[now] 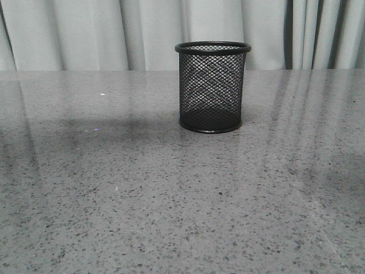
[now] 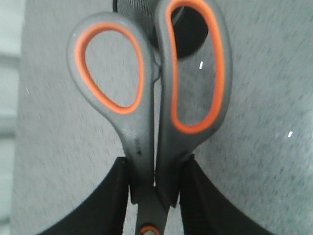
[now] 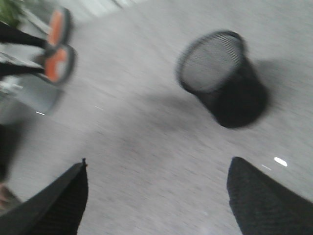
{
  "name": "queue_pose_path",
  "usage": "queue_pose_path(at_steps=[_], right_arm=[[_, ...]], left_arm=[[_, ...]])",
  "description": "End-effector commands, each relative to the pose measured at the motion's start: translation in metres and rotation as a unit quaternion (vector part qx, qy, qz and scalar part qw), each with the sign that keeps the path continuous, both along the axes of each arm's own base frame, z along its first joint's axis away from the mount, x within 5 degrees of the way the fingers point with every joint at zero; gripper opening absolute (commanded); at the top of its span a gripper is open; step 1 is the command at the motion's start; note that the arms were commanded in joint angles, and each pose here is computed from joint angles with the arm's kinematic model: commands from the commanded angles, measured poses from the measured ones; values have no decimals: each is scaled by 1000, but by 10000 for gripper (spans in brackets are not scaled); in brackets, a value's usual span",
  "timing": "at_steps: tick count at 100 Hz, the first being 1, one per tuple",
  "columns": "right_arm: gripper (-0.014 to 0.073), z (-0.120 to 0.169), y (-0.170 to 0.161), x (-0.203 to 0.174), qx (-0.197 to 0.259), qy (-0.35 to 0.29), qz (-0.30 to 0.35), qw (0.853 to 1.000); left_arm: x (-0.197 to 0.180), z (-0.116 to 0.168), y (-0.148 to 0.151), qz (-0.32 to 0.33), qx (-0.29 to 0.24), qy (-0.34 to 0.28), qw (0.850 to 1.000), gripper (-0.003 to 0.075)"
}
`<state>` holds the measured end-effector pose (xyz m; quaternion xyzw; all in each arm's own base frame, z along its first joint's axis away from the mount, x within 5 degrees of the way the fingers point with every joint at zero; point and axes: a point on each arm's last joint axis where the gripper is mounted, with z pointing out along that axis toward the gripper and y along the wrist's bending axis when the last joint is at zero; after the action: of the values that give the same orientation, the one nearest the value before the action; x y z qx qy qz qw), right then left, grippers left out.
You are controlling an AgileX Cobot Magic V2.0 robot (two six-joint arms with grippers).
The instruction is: Put scissors into bucket
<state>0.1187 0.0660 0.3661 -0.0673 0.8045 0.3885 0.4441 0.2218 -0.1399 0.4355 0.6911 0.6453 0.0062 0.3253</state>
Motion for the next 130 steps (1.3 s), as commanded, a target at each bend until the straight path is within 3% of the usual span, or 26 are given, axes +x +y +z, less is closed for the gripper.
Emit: queue_pose_path(at_steps=[1,25,37,82,91,111,117,130], right_arm=[[529,24,4,2,76,-53,4,996],[529,32,10,12,134,-65,42,988],[529,36,15,19,157,-61,76,983],[506,45,26,58,165,-56,164,971],[407,48,27,65,167,-54,170,970],[20,48,28,71,167,-52,172,970],[-70,47,27,73,166,-52,167,970],[-62,47,26,75,164,-56,153,973]], left_arm=[[-23,26,-8,-14,-45,-23,999,-10],[-50,35,-45,-86,-73,-55,992,-10],[-58,39,-58,-88,-99,-73,989,-10],[-60,49,-72,-79,-174,-93,977,-10],[-58,48,-75,-78,-175,-91,977,-10],[-56,43,-81,-82,-180,-73,977,6],[-56,43,-81,-82,-182,-72,977,69],[-56,43,-80,-81,-173,-75,979,319]])
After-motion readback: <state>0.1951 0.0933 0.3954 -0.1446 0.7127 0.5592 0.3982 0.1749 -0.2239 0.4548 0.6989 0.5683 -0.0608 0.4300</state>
